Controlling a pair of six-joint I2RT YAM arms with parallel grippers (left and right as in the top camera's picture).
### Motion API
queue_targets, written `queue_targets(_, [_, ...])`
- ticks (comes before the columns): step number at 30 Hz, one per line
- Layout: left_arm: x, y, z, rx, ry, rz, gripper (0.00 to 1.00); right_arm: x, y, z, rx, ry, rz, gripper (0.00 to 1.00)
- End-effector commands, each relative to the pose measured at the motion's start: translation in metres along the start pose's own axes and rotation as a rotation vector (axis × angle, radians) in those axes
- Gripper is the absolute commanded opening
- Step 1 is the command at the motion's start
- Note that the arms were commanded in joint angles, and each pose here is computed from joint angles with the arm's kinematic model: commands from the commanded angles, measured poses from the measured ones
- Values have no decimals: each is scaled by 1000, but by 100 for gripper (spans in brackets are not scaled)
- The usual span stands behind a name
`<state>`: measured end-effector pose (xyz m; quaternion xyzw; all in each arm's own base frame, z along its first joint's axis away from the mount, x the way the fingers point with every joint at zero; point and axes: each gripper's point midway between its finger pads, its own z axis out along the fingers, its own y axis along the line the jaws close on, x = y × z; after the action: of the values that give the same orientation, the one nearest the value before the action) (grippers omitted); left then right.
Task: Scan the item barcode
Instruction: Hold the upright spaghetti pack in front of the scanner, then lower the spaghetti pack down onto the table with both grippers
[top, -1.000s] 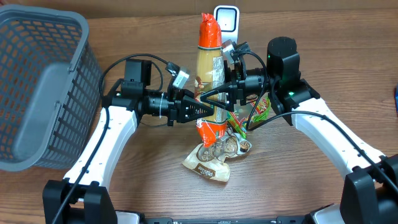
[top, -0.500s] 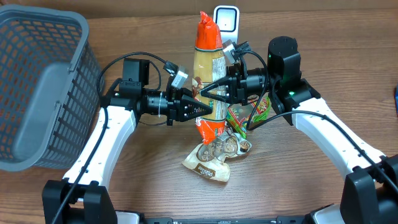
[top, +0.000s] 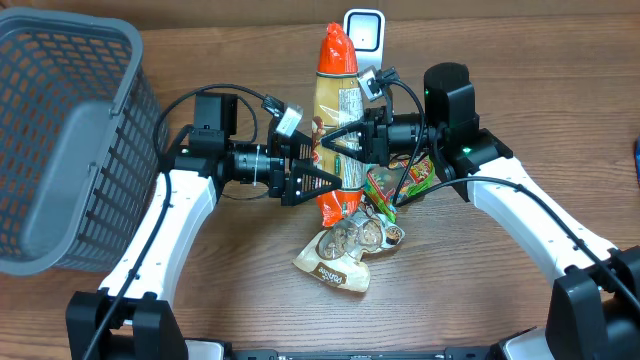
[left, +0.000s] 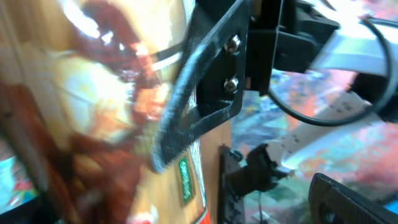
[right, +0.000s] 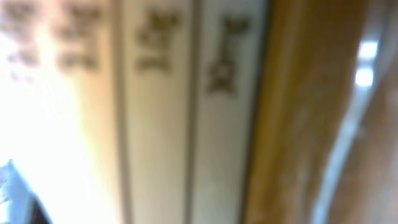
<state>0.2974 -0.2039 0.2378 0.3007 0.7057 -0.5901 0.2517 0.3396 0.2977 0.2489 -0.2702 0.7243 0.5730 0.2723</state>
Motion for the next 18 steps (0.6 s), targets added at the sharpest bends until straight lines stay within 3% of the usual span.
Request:
queue_targets(1, [-7, 19, -11, -146, -4, -43, 100, -14, -22, -2, 179, -63, -11, 4])
queue_targets(11, [0, 65, -33, -417, 0, -164, 100, 22, -59, 31, 578, -36, 18, 4])
queue_targets(18, [22, 88, -48, -597, 62, -244, 100, 48, -83, 58, 619, -1, 72, 4])
